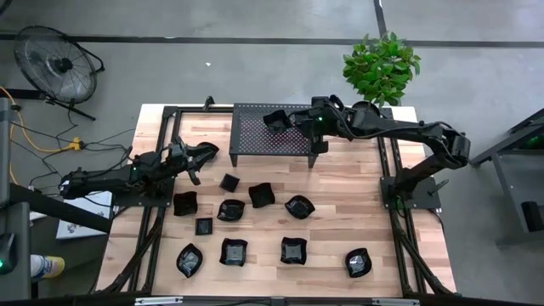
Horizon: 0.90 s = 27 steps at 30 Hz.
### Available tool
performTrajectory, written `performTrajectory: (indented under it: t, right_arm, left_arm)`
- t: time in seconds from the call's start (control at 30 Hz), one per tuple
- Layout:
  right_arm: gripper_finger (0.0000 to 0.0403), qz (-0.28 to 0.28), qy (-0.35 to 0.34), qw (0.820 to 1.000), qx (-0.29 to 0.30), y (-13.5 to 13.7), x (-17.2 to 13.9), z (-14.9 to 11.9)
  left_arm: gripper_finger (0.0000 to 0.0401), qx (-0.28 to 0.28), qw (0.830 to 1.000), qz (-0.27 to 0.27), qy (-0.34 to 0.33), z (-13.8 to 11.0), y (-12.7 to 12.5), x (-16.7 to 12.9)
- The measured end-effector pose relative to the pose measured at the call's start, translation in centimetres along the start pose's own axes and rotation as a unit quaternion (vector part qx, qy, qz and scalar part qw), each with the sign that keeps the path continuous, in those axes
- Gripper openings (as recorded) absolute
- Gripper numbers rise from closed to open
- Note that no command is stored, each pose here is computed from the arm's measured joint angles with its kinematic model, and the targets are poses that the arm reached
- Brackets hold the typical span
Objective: Pick & Place Mini shaped plates
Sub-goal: Stack the square plate on top of the square plate on the shelf
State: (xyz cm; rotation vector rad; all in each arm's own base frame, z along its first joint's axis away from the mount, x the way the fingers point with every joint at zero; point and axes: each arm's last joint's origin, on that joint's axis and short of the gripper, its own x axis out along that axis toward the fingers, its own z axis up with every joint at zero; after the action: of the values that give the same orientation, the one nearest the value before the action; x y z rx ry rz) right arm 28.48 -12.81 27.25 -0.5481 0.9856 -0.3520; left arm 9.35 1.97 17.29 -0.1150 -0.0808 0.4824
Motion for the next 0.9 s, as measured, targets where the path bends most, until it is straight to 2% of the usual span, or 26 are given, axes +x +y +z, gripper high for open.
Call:
performTrajectory:
  t: [0.9]
  right_arm:
    - [0.0001,0.014,0.005,1.0,0.015,0.2,-0.01,-0.17]
  left_arm:
    - [0.0117,0.0,1.0,0.0,0.0,-0.01,0.0,0.0]
